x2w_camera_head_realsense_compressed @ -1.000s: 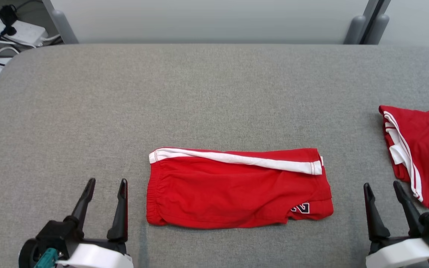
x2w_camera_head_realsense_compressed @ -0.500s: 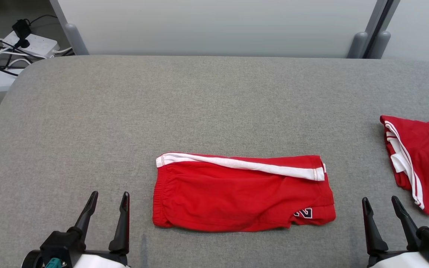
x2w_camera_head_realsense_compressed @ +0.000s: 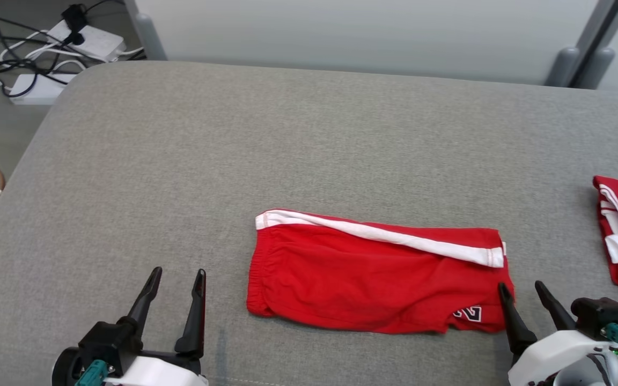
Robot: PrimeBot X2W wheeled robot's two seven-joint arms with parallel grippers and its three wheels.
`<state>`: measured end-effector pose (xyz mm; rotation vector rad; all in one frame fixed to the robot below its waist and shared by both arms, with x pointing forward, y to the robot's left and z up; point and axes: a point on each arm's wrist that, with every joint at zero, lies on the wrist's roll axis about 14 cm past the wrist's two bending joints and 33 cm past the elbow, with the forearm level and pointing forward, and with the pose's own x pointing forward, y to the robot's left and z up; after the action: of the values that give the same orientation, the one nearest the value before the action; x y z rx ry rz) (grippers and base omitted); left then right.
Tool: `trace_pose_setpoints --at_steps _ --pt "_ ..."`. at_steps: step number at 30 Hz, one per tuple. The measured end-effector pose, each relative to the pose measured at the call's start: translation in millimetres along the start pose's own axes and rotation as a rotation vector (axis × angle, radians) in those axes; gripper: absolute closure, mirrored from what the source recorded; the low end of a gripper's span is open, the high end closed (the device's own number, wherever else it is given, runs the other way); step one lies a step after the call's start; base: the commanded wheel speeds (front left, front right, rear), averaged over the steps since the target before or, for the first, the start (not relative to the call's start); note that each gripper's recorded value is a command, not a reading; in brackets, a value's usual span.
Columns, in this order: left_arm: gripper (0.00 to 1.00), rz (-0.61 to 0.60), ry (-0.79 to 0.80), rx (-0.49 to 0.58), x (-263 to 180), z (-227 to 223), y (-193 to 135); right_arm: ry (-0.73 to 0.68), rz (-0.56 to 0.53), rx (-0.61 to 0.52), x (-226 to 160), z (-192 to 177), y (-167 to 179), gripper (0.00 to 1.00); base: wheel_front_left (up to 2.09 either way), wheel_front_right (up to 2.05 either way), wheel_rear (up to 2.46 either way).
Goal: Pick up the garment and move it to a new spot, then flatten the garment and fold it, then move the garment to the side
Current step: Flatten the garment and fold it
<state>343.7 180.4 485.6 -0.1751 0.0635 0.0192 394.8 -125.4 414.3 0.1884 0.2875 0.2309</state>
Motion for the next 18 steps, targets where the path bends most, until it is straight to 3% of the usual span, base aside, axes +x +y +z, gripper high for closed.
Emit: trace_pose_setpoints --at_steps 12,13,14,16,18 --pt "0.0 0.04 0.019 -0.016 -2 -7 9 0.182 0.044 0.067 22 -42 19 0.0 0.0 0.0 0.0" --pt "0.0 0.042 0.02 -0.016 -2 -8 10 0.186 0.05 0.07 24 -43 22 0.05 0.0 0.0 0.0" --pt "0.0 0.043 0.021 -0.013 -2 -8 10 0.187 0.051 0.079 26 -42 23 0.28 0.0 0.0 0.0" --pt "0.0 0.042 0.021 -0.009 -1 -8 10 0.185 0.051 0.1 29 -41 24 1.0 0.0 0.0 0.0" --pt "0.0 0.036 0.021 -0.01 0 -8 10 0.193 0.041 0.122 30 -43 22 1.0 0.0 0.0 0.0"
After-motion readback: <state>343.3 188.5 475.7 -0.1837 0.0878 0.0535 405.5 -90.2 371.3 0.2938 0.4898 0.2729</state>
